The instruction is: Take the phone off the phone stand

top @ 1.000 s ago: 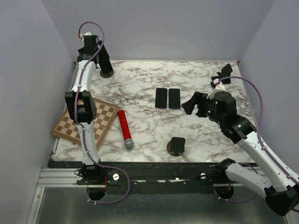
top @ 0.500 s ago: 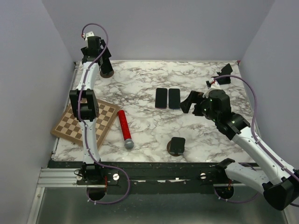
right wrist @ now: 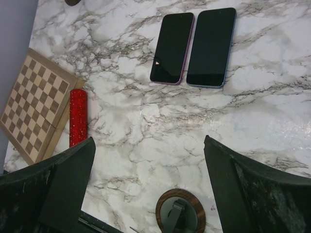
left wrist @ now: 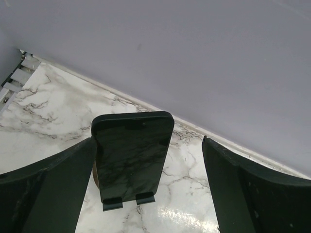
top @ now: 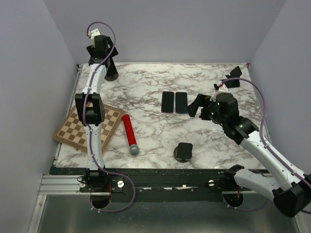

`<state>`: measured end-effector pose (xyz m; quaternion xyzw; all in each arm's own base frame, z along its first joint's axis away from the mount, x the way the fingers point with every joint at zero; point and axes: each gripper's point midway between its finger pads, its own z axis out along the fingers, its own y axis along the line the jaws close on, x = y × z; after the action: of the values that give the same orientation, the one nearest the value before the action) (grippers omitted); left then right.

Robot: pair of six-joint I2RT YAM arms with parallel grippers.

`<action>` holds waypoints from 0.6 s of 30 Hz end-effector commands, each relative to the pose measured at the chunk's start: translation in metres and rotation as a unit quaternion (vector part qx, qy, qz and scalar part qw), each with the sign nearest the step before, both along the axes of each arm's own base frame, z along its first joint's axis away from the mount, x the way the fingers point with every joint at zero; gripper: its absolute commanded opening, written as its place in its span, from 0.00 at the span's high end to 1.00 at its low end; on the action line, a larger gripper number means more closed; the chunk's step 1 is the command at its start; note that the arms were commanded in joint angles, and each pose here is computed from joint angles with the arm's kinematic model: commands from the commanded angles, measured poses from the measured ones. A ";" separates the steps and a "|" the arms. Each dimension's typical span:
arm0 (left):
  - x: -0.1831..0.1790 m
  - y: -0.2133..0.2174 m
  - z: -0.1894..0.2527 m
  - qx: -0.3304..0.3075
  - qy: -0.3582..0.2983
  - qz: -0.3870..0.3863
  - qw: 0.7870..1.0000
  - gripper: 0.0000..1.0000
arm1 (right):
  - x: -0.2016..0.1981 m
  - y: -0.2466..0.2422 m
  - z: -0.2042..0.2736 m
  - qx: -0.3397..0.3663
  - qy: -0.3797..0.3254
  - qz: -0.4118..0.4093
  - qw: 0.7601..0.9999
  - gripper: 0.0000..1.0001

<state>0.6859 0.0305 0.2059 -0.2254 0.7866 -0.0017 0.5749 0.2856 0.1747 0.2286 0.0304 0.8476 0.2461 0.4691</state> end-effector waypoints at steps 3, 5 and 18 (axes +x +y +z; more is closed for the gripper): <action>0.004 0.002 -0.005 -0.034 -0.006 0.026 0.999 0.04 | 0.003 0.005 -0.001 0.008 -0.003 0.006 1.000 0.00; 0.002 0.003 -0.005 -0.033 -0.005 0.028 0.999 0.04 | 0.004 0.006 -0.001 0.008 -0.001 0.007 1.000 0.00; -0.008 0.010 -0.012 -0.018 0.026 0.042 0.999 0.03 | 0.009 0.015 -0.002 0.016 0.003 0.019 1.000 0.00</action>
<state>0.6859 0.0323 0.1993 -0.2561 0.7823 -0.0074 0.5677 0.2927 0.1842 0.2146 0.0237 0.8567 0.2488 0.4512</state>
